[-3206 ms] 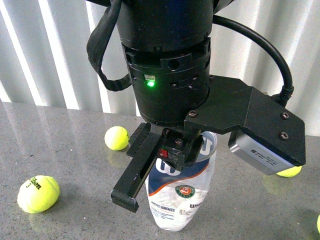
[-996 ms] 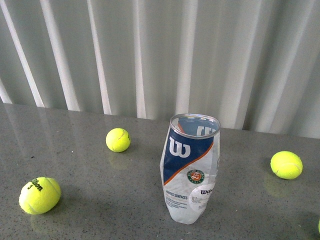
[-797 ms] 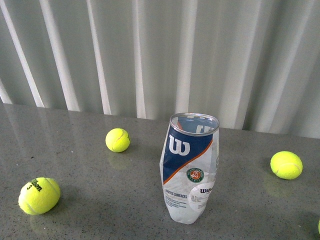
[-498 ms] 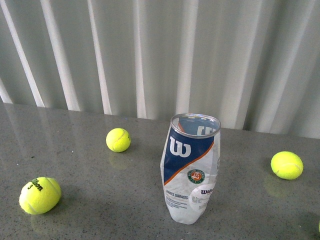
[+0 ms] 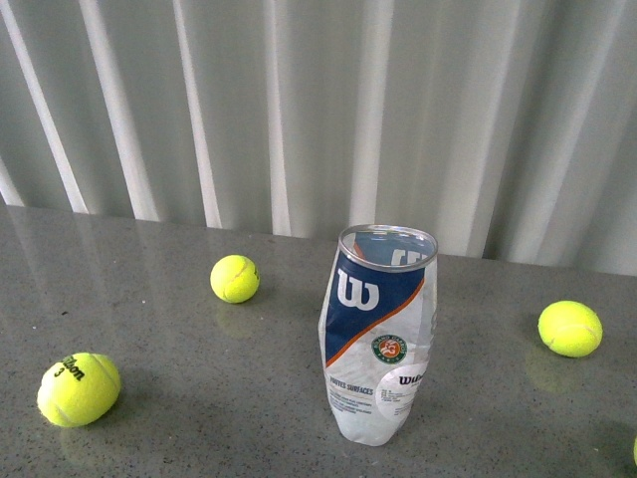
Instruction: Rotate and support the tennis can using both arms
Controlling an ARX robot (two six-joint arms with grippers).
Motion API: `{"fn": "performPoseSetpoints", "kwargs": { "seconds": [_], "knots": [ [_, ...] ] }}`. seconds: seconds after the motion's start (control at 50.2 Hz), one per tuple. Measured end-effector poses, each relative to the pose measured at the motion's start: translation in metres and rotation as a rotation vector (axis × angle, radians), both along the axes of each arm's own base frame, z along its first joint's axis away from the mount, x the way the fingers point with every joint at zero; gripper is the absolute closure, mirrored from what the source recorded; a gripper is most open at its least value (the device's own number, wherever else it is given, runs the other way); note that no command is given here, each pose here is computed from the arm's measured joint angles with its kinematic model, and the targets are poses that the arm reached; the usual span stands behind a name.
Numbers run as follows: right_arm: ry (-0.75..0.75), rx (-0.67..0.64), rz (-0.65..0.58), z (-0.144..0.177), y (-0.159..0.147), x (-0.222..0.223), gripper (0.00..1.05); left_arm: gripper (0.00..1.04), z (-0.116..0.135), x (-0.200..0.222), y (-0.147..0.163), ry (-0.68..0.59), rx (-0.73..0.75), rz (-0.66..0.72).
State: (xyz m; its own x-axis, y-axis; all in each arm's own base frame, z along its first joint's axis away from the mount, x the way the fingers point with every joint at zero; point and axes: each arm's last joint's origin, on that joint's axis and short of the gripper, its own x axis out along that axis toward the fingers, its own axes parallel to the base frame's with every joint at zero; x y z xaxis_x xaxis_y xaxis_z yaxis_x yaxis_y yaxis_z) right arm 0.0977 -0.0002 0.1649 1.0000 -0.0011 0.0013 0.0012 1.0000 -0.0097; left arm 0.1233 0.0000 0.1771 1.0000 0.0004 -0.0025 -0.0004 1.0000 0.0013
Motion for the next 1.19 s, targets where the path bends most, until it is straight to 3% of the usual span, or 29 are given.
{"fn": "performPoseSetpoints", "kwargs": {
  "seconds": [1.075,1.195],
  "knots": [
    [0.000,0.000,0.000,0.000,0.000,0.000,0.07,1.01,-0.005,-0.027,0.000,-0.025,-0.003,0.000],
    [0.000,0.000,0.000,0.000,0.000,0.000,0.07,0.83,-0.005,-0.027,0.000,-0.025,-0.004,0.000]
  ]
}}
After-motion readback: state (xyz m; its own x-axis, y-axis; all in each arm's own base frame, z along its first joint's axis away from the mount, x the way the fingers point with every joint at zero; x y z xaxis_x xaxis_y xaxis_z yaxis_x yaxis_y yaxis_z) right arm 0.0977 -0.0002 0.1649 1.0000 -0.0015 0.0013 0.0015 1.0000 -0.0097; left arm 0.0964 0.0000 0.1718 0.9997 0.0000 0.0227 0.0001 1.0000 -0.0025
